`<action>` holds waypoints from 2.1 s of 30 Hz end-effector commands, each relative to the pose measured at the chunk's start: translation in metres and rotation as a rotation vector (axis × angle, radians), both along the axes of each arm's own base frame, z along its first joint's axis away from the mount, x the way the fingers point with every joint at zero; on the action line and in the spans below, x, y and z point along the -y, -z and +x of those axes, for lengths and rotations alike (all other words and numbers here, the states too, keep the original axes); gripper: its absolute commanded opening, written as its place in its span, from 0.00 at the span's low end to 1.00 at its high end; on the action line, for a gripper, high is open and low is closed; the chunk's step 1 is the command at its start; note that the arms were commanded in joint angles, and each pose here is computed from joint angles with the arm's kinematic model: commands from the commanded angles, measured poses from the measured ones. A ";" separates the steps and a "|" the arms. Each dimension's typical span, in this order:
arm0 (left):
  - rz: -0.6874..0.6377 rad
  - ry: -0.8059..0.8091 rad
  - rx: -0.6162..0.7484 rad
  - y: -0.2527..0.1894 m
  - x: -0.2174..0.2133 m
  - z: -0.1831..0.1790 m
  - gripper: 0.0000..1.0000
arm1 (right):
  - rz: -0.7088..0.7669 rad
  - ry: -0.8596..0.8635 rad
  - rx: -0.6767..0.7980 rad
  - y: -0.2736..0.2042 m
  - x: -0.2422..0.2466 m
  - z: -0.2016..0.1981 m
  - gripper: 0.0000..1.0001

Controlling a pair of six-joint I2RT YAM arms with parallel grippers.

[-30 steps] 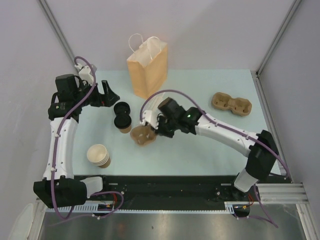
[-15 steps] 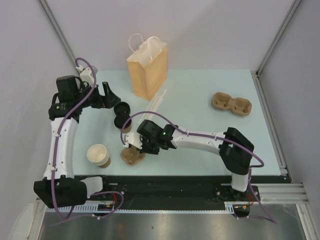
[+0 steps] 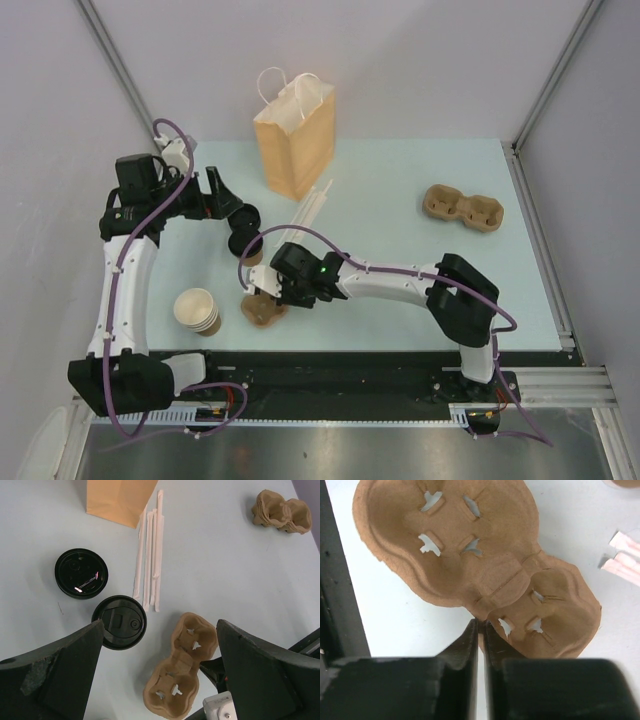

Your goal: Pack the takeout coffee

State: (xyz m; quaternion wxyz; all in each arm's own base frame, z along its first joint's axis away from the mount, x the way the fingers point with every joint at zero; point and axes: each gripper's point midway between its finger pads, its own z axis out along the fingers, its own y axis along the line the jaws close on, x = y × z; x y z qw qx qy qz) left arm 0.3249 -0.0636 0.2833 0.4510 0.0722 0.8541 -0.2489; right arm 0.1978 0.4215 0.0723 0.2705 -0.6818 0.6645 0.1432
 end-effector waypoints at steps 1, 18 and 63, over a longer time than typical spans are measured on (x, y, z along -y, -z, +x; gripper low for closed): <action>-0.003 0.003 0.054 -0.013 0.000 -0.001 0.99 | 0.051 0.021 0.026 -0.012 -0.010 0.007 0.27; 0.278 0.266 0.504 -0.097 0.028 0.093 0.96 | 0.391 0.340 -0.199 -0.160 0.105 0.118 1.00; 0.905 0.878 0.862 0.001 0.111 0.244 0.28 | 0.621 0.866 -0.383 -0.173 0.297 0.173 1.00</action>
